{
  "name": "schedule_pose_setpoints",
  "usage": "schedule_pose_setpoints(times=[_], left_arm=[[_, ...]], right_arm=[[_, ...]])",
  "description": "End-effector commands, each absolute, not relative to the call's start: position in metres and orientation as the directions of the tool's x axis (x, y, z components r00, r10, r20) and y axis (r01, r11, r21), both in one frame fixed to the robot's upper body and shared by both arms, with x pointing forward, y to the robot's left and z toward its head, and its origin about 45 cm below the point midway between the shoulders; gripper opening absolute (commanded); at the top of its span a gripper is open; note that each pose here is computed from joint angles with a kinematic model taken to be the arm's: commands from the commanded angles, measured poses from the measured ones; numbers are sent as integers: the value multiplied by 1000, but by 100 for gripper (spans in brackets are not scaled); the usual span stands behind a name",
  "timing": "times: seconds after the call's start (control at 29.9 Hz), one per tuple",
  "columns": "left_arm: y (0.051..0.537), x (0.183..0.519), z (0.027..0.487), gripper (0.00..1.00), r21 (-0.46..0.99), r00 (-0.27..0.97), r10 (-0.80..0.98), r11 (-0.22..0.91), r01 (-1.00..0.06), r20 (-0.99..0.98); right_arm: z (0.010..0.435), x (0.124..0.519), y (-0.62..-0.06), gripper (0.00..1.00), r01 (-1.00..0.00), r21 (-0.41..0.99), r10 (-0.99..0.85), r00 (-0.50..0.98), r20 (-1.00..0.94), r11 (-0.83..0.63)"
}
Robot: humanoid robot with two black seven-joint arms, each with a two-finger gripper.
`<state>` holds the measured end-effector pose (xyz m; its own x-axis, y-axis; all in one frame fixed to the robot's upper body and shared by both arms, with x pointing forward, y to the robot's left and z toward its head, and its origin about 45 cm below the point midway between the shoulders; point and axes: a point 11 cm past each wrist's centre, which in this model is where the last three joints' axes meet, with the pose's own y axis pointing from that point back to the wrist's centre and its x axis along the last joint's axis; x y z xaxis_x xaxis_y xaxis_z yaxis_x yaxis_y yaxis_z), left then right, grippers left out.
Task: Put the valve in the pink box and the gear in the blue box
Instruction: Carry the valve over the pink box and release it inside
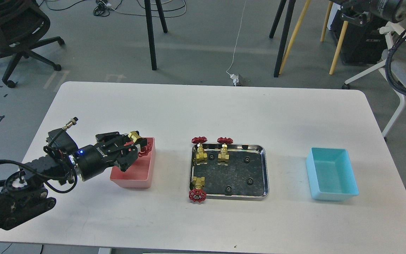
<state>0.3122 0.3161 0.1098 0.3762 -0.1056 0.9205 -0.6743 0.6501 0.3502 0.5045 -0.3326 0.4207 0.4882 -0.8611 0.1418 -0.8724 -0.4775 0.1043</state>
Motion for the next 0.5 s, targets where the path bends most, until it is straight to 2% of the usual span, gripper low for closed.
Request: schedule_pose_setpoints(times=[0.0,0.17,0.23,0.3,0.47], left_arm=[[328,302,95,13,389,406,-124,623,-678,906],[342,301,89,20,413,419,-135,588,-696,898],[340,302,88,32,406,419,-121,587,-701,900],[332,303,87,49,395,417,-109,598,-697,902],[321,305,87,71,367,425,-51,603,-708,904]], right_arm=[[420,505,-332,99,-872,109,-859,490,149,-478],[417,506,-327,99,-866,118,-852,499,161,-485],[417,506,-327,99,-866,118,-852,499,161,-485],[417,506,-327,99,-866,118,-852,499,161,-485],[410,505,-329,99,-866,131,-853,498,157,-482]])
